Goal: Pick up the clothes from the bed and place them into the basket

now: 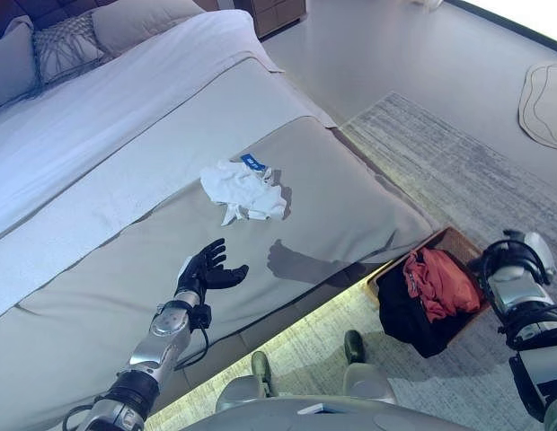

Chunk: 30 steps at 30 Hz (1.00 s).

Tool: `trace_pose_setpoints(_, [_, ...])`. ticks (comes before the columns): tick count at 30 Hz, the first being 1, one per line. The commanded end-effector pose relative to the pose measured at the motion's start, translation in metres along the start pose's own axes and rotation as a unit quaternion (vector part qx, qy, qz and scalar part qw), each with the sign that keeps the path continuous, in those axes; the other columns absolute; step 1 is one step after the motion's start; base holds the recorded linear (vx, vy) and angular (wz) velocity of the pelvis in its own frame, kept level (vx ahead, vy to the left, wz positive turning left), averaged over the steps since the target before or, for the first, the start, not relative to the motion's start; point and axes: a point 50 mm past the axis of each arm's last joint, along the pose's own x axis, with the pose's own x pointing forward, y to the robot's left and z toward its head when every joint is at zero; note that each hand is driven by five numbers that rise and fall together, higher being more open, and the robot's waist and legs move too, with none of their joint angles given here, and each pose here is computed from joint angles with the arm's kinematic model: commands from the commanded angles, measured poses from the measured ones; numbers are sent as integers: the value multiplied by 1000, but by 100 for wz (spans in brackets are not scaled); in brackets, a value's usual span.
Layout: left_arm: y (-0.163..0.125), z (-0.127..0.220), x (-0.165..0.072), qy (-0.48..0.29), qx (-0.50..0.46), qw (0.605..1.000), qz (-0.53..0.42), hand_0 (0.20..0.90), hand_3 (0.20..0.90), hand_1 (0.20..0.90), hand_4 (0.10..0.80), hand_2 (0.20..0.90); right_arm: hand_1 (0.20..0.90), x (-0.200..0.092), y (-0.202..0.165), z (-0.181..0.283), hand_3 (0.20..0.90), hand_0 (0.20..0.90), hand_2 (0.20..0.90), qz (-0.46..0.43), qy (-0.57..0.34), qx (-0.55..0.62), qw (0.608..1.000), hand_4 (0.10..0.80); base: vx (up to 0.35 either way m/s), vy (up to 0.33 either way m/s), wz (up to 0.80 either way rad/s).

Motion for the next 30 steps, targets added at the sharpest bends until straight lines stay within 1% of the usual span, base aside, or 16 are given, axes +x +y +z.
trace_pose_setpoints(1, [7,50,7,-102,10,995,7,900,900,900,800,900,900,-7,-45,106,900,900,900,-112,-182,1,977,800,8,17,5])
trace_pose_setpoints(4, [7,47,7,-96,15,995,20,900,900,900,800,900,900,-29,-52,156,900,900,900,-125,-288,8,949,800,55,10,13])
trace_pose_setpoints(5, [7,47,7,-96,15,995,20,900,900,900,800,900,900,-29,-52,157,900,900,900,-125,-291,8,949,800,104,-29,23])
trace_pose_setpoints(7, [12,43,5,-90,42,995,23,900,900,900,800,900,900,-45,-51,182,900,900,900,-128,-348,-1,929,800,79,-45,22])
trace_pose_setpoints(11, [14,51,6,-102,47,994,20,900,900,900,800,900,900,-60,-60,218,900,900,900,-145,-396,-13,907,800,-24,-2,37])
trace_pose_setpoints(13, [12,52,7,-108,51,993,10,900,900,900,800,900,900,-63,-64,229,900,900,900,-151,-408,-22,900,800,-42,46,28])
trace_pose_setpoints(17, [3,69,6,-153,61,986,-20,900,900,900,800,900,900,-71,-84,255,900,900,900,-183,-423,-44,887,800,-114,94,43])
trace_pose_setpoints(20, [0,85,3,-194,60,979,-24,900,900,900,800,900,900,-77,-99,269,900,900,900,-208,-420,-42,882,800,-169,78,32])
trace_pose_setpoints(24, [-3,101,-3,-230,52,971,-28,900,900,900,800,900,900,-87,-120,287,900,900,900,-249,-411,-55,875,800,-182,16,31])
trace_pose_setpoints(28, [-11,105,-7,-240,50,969,-41,900,900,900,800,900,900,-88,-132,293,900,900,900,-268,-388,-63,880,800,-66,4,36])
trace_pose_setpoints(30, [-13,105,-9,-241,41,968,-47,900,900,900,800,900,900,-89,-139,297,900,900,900,-271,-379,-85,880,800,-48,50,29])
